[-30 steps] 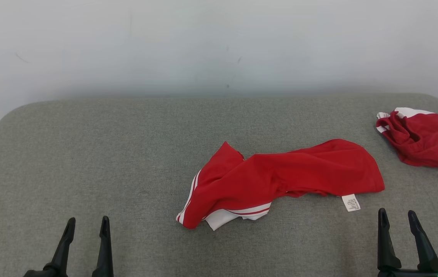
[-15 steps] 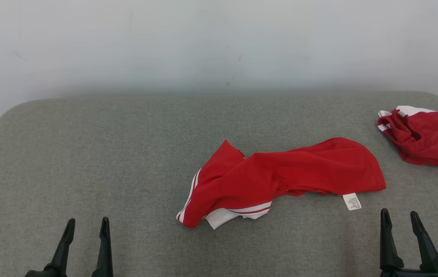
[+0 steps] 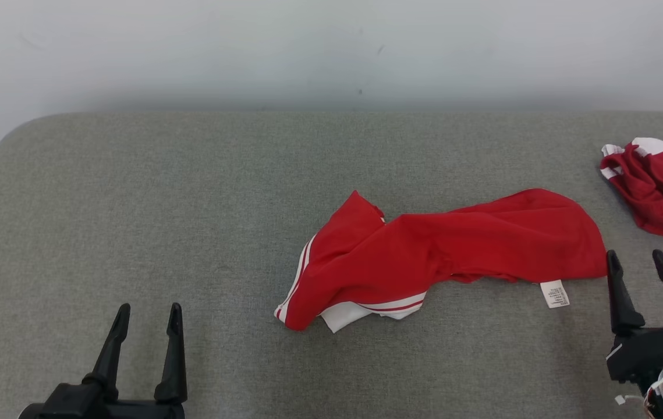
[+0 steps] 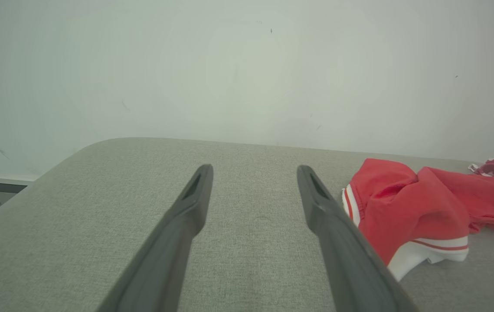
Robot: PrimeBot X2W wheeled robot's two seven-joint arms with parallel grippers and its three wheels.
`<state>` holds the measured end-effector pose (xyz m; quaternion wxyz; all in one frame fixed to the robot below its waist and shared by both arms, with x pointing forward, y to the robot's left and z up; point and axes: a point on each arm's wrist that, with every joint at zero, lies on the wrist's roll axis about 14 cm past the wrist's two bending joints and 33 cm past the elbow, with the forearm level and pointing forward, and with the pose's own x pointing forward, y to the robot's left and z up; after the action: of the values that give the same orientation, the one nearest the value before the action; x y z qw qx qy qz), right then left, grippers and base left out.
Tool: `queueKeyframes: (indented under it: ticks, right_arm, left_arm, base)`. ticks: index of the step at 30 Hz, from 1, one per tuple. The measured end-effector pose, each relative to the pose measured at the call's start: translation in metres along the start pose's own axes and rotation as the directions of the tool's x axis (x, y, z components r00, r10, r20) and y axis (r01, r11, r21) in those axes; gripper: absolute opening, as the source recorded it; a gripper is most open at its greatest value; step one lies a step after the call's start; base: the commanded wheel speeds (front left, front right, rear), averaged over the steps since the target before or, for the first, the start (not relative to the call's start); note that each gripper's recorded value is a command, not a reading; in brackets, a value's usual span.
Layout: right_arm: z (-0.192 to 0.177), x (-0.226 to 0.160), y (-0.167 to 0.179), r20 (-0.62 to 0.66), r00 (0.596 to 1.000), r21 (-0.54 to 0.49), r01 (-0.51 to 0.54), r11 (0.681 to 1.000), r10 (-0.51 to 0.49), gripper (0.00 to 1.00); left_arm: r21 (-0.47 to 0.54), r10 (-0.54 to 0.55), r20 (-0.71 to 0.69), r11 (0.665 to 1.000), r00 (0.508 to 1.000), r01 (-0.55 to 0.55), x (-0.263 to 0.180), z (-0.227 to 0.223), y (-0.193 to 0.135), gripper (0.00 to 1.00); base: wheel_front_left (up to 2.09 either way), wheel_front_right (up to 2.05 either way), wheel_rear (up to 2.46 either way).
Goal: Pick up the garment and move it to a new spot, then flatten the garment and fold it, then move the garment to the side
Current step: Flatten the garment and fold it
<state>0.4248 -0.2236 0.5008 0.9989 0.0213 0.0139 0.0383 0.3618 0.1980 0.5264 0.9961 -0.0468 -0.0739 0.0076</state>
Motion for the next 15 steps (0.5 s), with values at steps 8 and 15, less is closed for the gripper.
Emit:
queueKeyframes:
  ticks: [8, 15]
  right_arm:
    - [-0.033, 0.040, -0.016, -0.139, 0.990, -0.051, -0.001, 0.999, -0.006, 1.00]
    - [-0.080, 0.058, -0.028, -0.282, 0.959, -0.055, 0.023, 0.998, -0.038, 1.00]
  left_arm:
    - [0.004, 0.022, -0.020, 1.000, 1.000, -0.022, 0.010, -0.008, 0.007, 1.00]
    - [0.014, 0.054, -0.047, 0.998, 0.997, -0.053, 0.014, -0.018, 0.018, 1.00]
  base:
    - [0.00, 0.00, 0.00]
    - [0.00, 0.00, 0.00]
